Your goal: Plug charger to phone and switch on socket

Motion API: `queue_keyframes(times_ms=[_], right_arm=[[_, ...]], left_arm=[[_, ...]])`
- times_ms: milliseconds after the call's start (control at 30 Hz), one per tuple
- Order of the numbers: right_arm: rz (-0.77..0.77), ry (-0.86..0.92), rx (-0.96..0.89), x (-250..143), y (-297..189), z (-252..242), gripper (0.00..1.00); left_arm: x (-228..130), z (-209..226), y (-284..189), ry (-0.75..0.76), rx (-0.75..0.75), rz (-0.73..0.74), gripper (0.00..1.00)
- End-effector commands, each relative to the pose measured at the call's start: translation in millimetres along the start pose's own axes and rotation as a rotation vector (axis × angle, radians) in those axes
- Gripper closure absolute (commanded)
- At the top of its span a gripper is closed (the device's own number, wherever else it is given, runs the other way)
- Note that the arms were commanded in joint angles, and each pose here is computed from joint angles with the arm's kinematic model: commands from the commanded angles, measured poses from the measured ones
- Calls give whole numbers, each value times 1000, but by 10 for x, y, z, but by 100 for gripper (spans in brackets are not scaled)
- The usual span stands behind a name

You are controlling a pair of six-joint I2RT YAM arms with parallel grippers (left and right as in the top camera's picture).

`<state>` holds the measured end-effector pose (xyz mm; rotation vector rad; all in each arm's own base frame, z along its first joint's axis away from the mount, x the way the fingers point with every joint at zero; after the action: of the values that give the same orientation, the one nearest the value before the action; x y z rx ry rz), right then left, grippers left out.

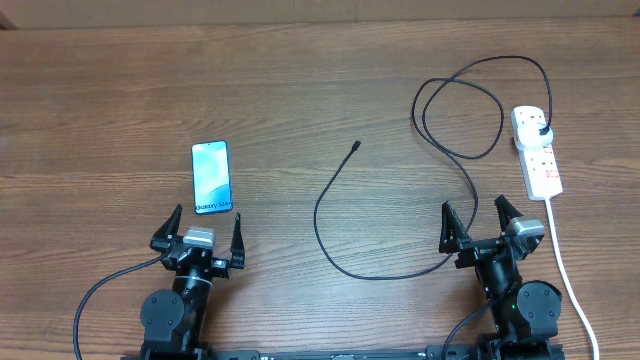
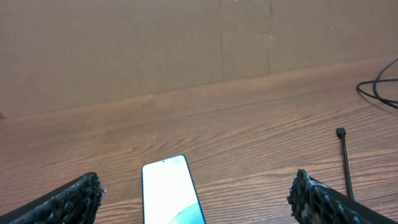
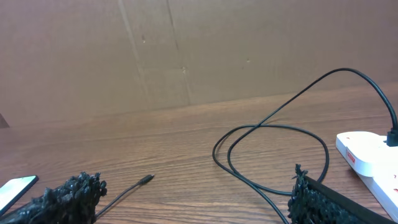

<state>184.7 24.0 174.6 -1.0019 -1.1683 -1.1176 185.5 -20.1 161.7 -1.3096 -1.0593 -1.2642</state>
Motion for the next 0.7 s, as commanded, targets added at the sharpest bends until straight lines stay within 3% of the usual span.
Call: queue_keyframes(times_ms=[0,667], right_arm=[[-4,-2,-8,-22,0,-9,0],[-4,-2,-8,-21,0,-9,0]], left_arm=[[-6,9,-2,4,4,-6,0],[-6,4,-2,-65,0,-6,0]])
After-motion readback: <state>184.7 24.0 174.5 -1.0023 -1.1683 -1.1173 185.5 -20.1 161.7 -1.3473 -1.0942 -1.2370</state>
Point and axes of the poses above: each gripper's point midway between its finger pads, its own y axis out along the fingers, its own z axis along the line the jaws close on, x = y × z, the point moved 6 cm from there along -y, back along the fingers, and after that the axes turned 4 degrees about -y, right-handed, at the moved point
